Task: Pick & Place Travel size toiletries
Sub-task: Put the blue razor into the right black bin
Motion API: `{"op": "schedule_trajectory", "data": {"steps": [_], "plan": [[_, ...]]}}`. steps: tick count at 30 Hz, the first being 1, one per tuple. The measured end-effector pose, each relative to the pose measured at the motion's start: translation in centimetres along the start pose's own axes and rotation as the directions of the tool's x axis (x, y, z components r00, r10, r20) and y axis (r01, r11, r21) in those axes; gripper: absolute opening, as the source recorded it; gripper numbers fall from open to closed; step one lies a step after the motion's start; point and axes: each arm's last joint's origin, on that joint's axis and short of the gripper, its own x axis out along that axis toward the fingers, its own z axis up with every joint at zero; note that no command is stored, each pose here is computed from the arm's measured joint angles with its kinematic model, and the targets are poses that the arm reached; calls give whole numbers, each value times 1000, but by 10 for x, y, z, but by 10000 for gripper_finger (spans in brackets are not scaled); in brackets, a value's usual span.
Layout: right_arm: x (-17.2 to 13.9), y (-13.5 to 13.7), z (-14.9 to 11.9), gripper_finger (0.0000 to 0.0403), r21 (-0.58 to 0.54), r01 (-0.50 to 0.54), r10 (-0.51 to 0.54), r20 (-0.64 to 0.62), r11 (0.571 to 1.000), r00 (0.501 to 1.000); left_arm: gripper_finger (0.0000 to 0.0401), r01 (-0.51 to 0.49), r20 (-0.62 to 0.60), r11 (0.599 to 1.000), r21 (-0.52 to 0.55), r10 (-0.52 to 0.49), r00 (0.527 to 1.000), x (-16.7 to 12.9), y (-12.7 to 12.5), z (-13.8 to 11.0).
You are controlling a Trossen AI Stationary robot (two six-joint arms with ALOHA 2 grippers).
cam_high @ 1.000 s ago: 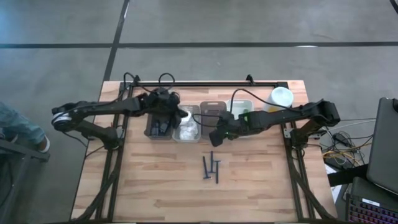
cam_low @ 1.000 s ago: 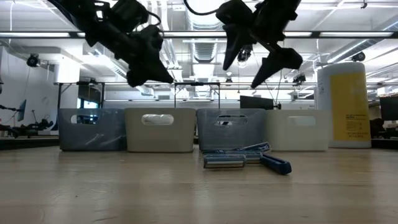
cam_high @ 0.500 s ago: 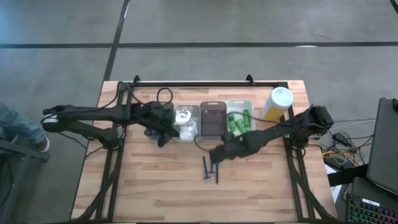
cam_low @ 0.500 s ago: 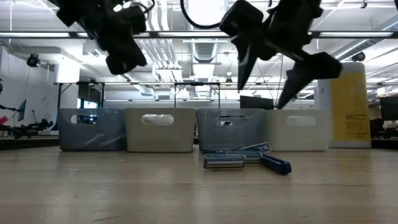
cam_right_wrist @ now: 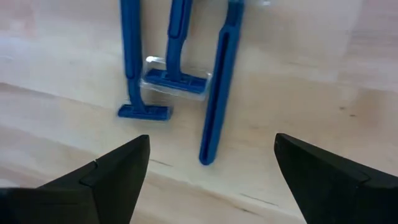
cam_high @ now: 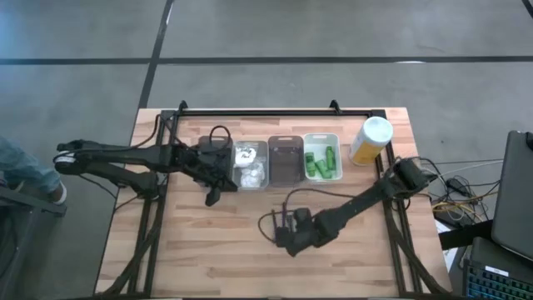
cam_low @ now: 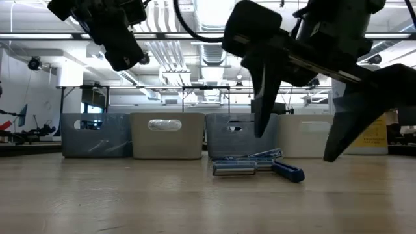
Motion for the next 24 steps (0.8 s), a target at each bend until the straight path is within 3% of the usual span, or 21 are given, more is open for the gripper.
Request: {"op": "schedule_trajectory", "data": {"steps": [7,13,18,24], "plan": [[15,18,-13,351,-53,77,-75,33,996,997,42,-4,-53,998,-56,1,999,8,3,-20],[17,23,-16,328,-108,264,-252,111,959,961,42,60,-28,995,-84,-63,998,17,-6,-36],[16,29,-18,305,-150,254,-240,105,955,965,42,122,51,989,-88,-118,992,21,-12,-37],[20,26,-17,280,-165,257,-242,106,952,965,42,120,79,985,-122,-111,991,24,-9,-42]]}}
